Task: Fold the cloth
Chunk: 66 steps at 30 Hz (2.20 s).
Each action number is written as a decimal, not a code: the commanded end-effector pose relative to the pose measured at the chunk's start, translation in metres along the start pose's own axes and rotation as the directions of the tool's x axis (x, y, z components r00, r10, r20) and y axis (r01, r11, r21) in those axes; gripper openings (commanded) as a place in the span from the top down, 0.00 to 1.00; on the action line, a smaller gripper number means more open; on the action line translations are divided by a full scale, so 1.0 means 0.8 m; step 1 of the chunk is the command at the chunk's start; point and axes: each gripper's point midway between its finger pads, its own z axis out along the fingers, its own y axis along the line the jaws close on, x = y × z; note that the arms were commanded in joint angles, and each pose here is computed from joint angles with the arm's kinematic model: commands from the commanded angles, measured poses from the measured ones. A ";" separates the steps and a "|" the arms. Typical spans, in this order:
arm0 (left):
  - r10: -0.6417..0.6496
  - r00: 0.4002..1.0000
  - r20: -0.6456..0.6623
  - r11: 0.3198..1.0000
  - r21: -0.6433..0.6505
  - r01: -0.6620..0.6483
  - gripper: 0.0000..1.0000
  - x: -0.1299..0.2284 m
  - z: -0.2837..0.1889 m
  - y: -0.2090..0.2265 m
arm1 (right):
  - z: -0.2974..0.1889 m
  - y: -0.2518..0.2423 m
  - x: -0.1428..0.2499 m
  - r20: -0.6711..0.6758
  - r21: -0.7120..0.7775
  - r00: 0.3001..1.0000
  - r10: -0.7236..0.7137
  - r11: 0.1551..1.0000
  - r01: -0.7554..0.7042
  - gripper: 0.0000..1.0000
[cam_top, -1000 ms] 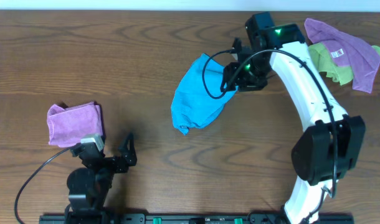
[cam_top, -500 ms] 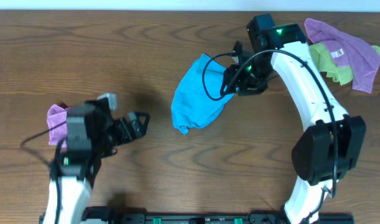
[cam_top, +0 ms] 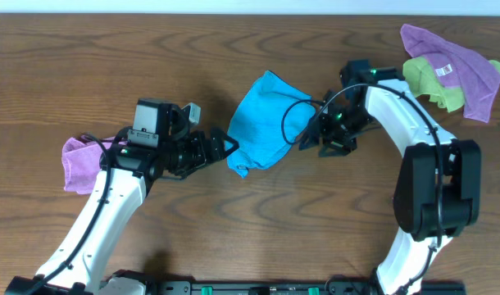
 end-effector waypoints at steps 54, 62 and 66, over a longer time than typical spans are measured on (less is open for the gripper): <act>-0.318 0.948 0.035 0.948 -0.023 0.318 0.05 -0.009 0.003 -0.001 | 0.087 0.013 -0.050 0.104 0.119 0.991 -0.083 0.990 0.071 0.68; -0.320 0.947 0.008 0.947 -0.007 0.320 0.05 -0.004 0.003 -0.006 | 0.085 0.001 -0.053 0.116 0.168 0.990 -0.081 0.984 0.061 0.91; -0.365 0.931 -0.001 0.931 -0.001 0.365 0.05 -0.002 0.003 -0.008 | 0.085 0.001 -0.053 0.116 0.168 0.990 -0.082 0.984 0.061 0.99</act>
